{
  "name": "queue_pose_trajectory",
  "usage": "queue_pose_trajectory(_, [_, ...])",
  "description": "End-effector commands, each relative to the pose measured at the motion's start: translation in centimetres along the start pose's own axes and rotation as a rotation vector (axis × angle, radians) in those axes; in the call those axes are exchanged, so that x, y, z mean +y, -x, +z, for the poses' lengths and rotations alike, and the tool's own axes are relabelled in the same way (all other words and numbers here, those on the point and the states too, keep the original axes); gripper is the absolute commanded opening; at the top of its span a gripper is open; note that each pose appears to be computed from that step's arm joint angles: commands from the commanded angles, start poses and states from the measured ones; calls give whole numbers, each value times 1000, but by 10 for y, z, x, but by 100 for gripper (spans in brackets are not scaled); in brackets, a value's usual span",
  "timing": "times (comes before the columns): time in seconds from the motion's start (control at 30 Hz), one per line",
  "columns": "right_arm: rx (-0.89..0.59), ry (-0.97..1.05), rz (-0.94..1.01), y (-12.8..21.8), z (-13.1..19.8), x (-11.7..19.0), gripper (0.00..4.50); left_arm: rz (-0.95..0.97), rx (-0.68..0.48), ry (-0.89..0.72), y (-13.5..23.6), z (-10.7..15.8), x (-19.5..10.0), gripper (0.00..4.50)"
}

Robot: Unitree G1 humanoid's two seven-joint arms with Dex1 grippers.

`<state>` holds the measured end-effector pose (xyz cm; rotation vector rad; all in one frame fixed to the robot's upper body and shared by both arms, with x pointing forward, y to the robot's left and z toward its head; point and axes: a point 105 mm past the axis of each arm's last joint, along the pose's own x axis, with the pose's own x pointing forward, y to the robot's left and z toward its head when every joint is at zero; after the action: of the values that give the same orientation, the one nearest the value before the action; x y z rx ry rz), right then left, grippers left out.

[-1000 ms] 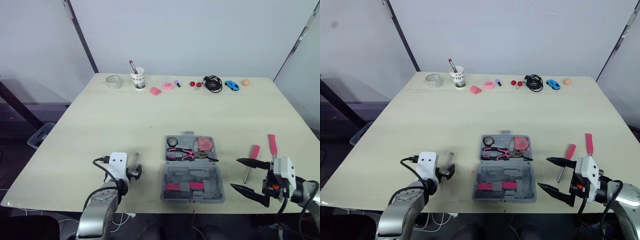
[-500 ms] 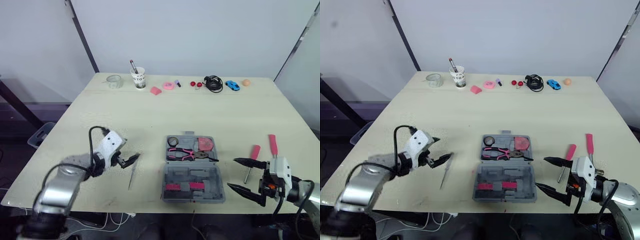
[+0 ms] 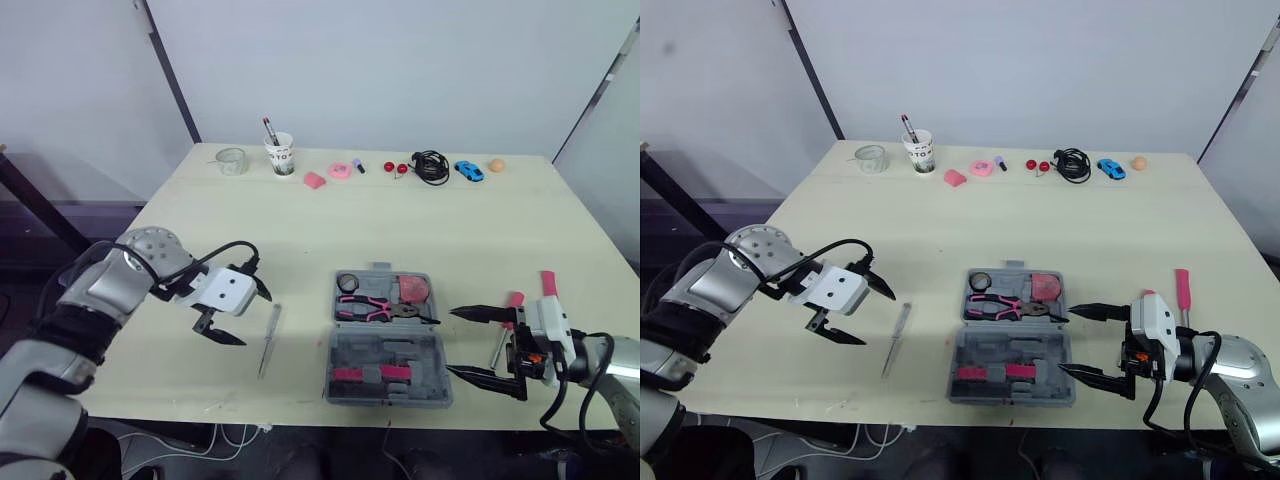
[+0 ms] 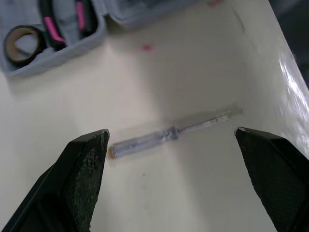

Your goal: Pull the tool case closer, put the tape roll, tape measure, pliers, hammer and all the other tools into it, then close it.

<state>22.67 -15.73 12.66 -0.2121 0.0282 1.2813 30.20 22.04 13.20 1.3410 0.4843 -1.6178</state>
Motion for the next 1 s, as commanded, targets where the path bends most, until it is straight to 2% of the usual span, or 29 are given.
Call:
queue_pose_trajectory(0.03, [-20,27,10,1,4,-1,450,-146,101,-176,-1,-7,0,443])
queue_pose_trajectory(0.17, [-20,30,12,2,0,-2,450,-240,166,-426,-11,-5,15,443])
queue_pose_trajectory(0.33, [-27,41,-1,1,0,-5,450,-311,231,-586,-23,-10,23,443])
queue_pose_trajectory(0.57, [-24,41,-15,3,-6,-4,450,-343,263,-687,-38,-11,29,443])
queue_pose_trajectory(0.87, [-26,51,-37,4,-9,-6,450,-390,209,-773,-68,-6,22,443])
queue_pose_trajectory(1.0, [-29,55,-40,2,-8,-5,450,-399,219,-798,-73,-7,22,443])
